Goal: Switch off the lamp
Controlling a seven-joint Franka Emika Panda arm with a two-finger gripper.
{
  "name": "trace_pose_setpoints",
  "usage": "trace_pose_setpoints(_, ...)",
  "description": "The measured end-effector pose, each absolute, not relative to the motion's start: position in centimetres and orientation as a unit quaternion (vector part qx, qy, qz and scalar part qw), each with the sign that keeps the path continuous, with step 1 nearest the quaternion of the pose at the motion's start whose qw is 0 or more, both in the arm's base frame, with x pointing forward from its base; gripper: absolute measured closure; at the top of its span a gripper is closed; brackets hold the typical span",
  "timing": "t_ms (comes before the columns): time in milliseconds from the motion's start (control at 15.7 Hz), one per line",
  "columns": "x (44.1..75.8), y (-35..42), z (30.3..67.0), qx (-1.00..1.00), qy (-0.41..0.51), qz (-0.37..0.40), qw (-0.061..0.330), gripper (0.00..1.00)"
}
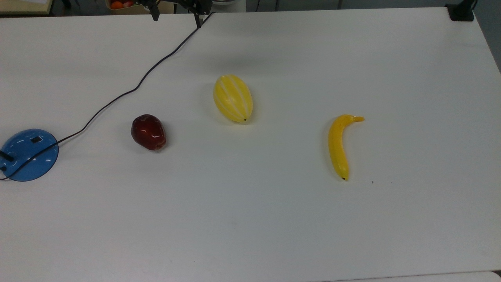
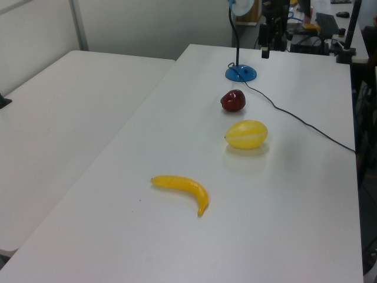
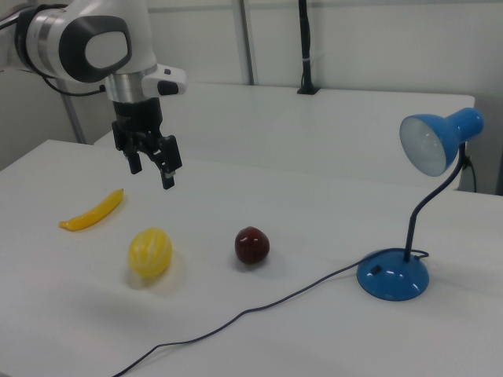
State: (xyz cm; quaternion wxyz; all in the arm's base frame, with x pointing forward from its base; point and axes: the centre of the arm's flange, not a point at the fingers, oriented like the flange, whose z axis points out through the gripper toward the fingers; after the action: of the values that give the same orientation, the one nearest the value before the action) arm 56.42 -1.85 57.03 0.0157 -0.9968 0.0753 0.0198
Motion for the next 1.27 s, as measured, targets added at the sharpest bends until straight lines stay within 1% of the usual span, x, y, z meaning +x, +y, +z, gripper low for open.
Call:
trace_pose_setpoints(254, 56.5, -1.9, 56.9, -0.995, 0.092, 0.021, 0.015, 0.00)
trace_pose_setpoints(445, 56.6, -1.9, 56.7, -0.995, 0.093, 0.023, 0.015, 0.03)
trace_pose_setpoints(508, 56.6, -1.9, 56.5, -0.995, 0.093, 0.024, 0.015, 0.12)
trace_pose_setpoints(699, 56.8, -2.2, 56.2, -0.995, 0.098, 0.027, 0.015, 0.47)
trace_pose_setpoints(762, 56.8, -2.7, 56.1, -0.994, 0.103, 0.027, 0.015, 0.55)
trace_pose_setpoints(1016, 56.9, -5.8, 56.7, -0.991, 0.132, 0.012, 0.015, 0.98)
trace_pose_setpoints(1270, 57.7, -11.3, 57.6, -0.980, 0.188, -0.057, 0.013, 0.99)
